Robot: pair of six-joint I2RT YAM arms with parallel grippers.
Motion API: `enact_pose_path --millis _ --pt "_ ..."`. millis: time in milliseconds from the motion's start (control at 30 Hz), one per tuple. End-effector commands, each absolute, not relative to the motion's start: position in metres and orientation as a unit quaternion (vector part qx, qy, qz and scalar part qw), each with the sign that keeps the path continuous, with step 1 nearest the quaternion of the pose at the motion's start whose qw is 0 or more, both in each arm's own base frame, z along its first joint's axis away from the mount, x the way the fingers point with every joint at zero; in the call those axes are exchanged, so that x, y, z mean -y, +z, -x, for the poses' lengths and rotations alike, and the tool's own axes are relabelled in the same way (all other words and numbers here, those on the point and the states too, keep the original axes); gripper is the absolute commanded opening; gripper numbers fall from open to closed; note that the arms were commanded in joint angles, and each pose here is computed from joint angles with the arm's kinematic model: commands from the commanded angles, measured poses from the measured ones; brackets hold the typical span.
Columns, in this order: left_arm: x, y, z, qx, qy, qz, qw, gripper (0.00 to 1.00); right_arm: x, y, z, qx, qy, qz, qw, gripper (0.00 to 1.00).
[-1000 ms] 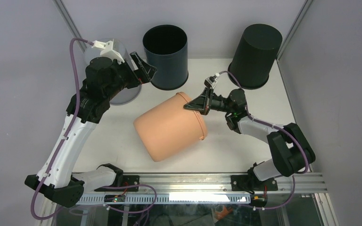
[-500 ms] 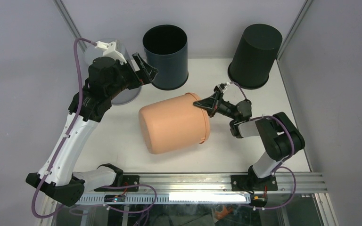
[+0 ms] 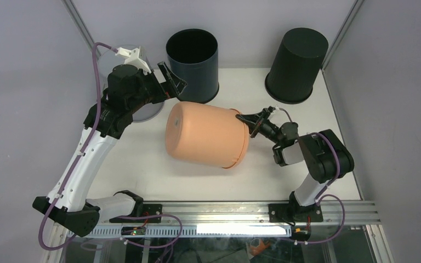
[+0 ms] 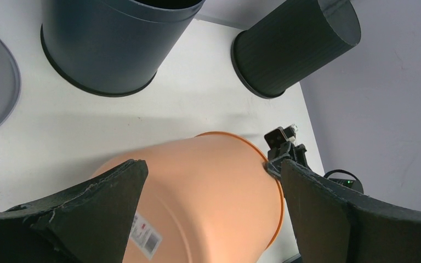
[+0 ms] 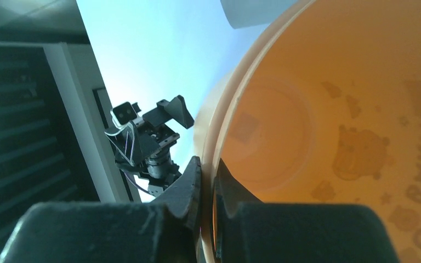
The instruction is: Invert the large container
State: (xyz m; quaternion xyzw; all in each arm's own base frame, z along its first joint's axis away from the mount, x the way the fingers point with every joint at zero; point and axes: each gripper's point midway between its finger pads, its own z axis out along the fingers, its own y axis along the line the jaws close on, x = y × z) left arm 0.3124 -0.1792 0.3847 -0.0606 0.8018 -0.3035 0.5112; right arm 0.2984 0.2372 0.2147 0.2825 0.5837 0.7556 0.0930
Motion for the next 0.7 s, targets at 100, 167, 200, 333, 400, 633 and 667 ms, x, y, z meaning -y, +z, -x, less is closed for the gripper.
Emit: enact_pose_path --millis 100,167,200,333,400,633,667 --pt "0.183 0.396 -0.316 -0.790 -0.320 0.052 0.520 0.99 -0.228 0.185 -0.270 -0.617 0.742 -0.242 0.098 0.00" --pt "0.184 0.394 -0.316 -0.791 -0.320 0.052 0.519 0.99 -0.226 0.180 -0.270 -0.628 0.732 -0.242 0.103 0.00" --pt "0.184 0.394 -0.316 -0.791 -0.321 0.052 0.518 0.99 -0.226 0.178 -0.271 -0.635 0.726 -0.240 0.108 0.00" --pt "0.184 0.393 -0.317 -0.791 -0.321 0.052 0.518 0.99 -0.227 0.163 -0.274 -0.674 0.688 -0.242 0.115 0.06" --pt "0.184 0.391 -0.316 -0.792 -0.320 0.052 0.517 0.99 -0.227 0.154 -0.274 -0.701 0.662 -0.237 0.122 0.09" --pt "0.184 0.390 -0.316 -0.792 -0.320 0.053 0.517 0.99 -0.216 0.135 -0.276 -0.765 0.581 -0.232 0.150 0.13" --pt "0.184 0.389 -0.316 -0.793 -0.320 0.053 0.515 0.99 -0.215 0.133 -0.275 -0.767 0.578 -0.235 0.148 0.14"
